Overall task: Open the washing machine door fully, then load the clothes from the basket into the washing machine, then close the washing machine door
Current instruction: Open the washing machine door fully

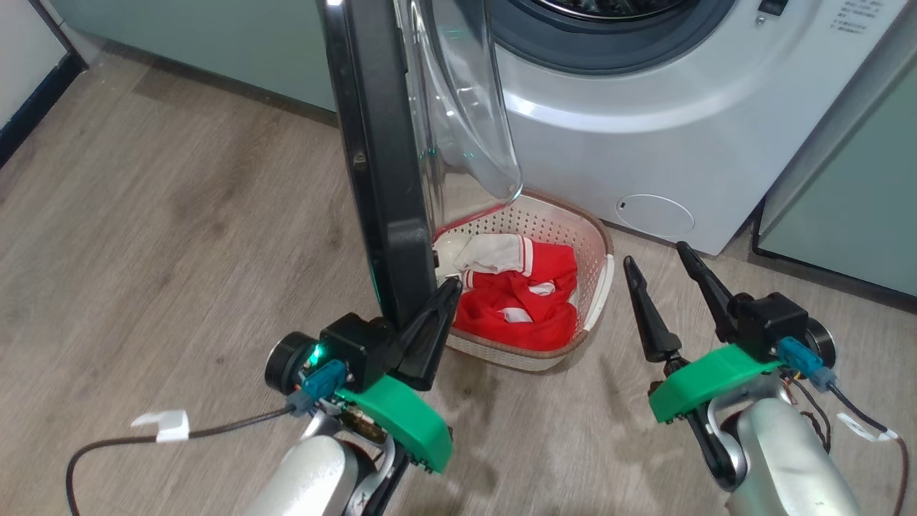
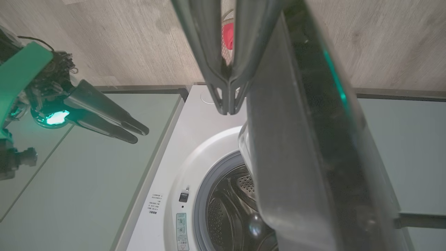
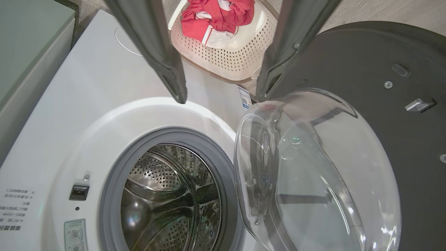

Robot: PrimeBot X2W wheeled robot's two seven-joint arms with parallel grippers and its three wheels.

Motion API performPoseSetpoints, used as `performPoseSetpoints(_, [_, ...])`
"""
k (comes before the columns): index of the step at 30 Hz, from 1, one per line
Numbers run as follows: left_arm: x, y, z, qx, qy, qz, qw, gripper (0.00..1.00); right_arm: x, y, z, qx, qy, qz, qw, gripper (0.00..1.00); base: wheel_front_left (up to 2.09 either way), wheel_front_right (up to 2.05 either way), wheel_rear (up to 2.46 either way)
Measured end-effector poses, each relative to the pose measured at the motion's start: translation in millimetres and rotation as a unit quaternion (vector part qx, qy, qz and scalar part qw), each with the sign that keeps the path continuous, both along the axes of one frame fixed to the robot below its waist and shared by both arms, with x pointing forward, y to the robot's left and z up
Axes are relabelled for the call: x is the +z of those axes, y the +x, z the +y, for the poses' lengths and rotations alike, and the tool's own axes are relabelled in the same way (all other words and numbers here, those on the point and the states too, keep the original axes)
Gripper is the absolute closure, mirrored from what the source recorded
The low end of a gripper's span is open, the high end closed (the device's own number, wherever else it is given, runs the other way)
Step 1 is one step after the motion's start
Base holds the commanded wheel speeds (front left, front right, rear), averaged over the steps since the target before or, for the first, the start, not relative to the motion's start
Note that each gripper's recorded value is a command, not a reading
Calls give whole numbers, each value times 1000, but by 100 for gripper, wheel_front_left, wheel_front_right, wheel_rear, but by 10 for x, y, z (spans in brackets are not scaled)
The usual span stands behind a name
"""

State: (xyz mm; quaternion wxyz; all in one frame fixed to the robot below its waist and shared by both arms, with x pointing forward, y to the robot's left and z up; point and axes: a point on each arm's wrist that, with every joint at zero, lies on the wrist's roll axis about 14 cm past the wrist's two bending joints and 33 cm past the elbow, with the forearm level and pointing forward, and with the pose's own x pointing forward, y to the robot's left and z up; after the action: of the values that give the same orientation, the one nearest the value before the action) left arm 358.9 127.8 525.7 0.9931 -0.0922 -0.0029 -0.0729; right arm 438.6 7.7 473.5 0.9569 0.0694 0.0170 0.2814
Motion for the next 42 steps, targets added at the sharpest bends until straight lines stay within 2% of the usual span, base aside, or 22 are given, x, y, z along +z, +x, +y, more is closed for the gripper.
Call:
performPoseSetpoints(10, [-39,-28,184,38,-13,7,999,100,-51,10,49,6,0,7,1000,0,0,0,0])
performPoseSetpoints(17, [-195,-152,613,115,-16,28,993,100,-53,56,135,14,4,7,1000,0,0,0,0])
performPoseSetpoints(29, [-276,-372,1443,246,-10,35,968,100,-133,105,198,21,7,15,1000,0,0,0,0])
performPoseSetpoints(42, [-364,-386,2071,330,-22,37,943,100,-192,290,168,13,5,14,1000,0,0,0,0])
